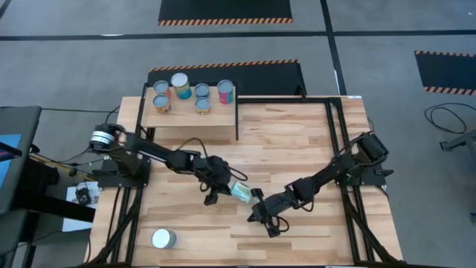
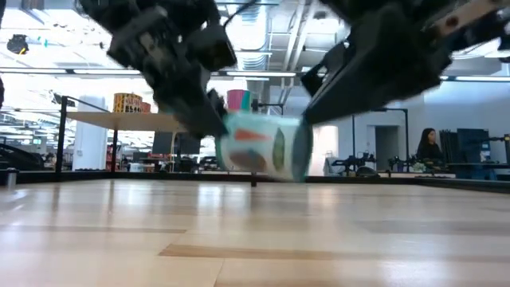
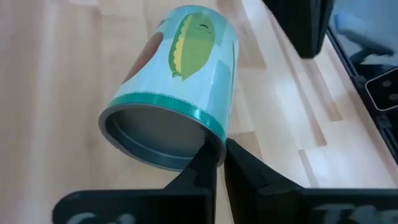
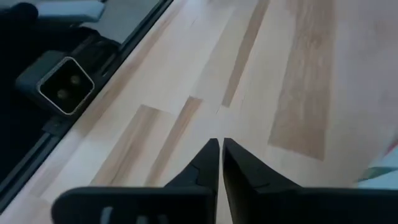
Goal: Pick and place cans onto a shelf
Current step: Put the canned mixed vegetables on the shelf
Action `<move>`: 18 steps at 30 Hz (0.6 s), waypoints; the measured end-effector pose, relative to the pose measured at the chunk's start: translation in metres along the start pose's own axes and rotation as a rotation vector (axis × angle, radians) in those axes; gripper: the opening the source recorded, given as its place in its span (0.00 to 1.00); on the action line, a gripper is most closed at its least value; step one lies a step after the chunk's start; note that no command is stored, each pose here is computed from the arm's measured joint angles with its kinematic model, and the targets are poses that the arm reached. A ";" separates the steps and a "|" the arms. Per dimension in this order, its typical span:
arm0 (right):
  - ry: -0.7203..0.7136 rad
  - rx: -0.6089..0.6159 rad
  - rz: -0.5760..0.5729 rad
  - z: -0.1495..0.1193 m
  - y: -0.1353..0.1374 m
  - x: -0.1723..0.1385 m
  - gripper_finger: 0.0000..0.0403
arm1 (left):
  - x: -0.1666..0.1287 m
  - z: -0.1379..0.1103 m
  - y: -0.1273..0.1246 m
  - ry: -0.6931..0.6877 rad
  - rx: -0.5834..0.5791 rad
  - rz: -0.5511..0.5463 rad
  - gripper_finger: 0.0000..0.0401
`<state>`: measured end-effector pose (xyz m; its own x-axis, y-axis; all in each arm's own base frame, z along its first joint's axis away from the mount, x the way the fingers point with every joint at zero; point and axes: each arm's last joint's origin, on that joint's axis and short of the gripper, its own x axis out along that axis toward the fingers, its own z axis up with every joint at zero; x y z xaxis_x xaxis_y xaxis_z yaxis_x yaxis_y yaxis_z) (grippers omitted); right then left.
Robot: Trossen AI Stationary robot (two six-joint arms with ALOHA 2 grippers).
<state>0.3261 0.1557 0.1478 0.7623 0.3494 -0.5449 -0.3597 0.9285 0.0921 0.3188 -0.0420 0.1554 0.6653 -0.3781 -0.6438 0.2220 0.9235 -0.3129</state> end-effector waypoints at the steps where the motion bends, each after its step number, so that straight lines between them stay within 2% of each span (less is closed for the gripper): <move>1: 0.005 -0.003 -0.006 0.002 0.002 -0.004 0.11 | -0.008 0.006 -0.002 0.006 0.006 0.016 0.01; 6: 0.036 -0.051 -0.082 0.011 0.013 -0.027 0.11 | -0.049 0.024 -0.013 0.161 -0.020 0.115 0.01; 11: 0.015 -0.085 -0.147 0.018 0.018 -0.037 0.06 | -0.079 0.035 -0.017 0.393 -0.046 0.337 0.01; 13: 0.023 -0.098 -0.154 0.017 0.018 -0.038 0.04 | -0.085 0.041 -0.018 0.423 -0.044 0.385 0.01; 18: 0.037 -0.096 -0.166 0.014 0.014 -0.035 0.04 | -0.087 0.048 -0.018 0.518 -0.048 0.424 0.00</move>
<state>0.3024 0.1579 0.1799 0.7957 0.1862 -0.5763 -0.2821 0.9560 -0.0805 0.2907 -0.0229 0.2505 0.2572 0.0236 -0.9661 -0.0237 0.9996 0.0181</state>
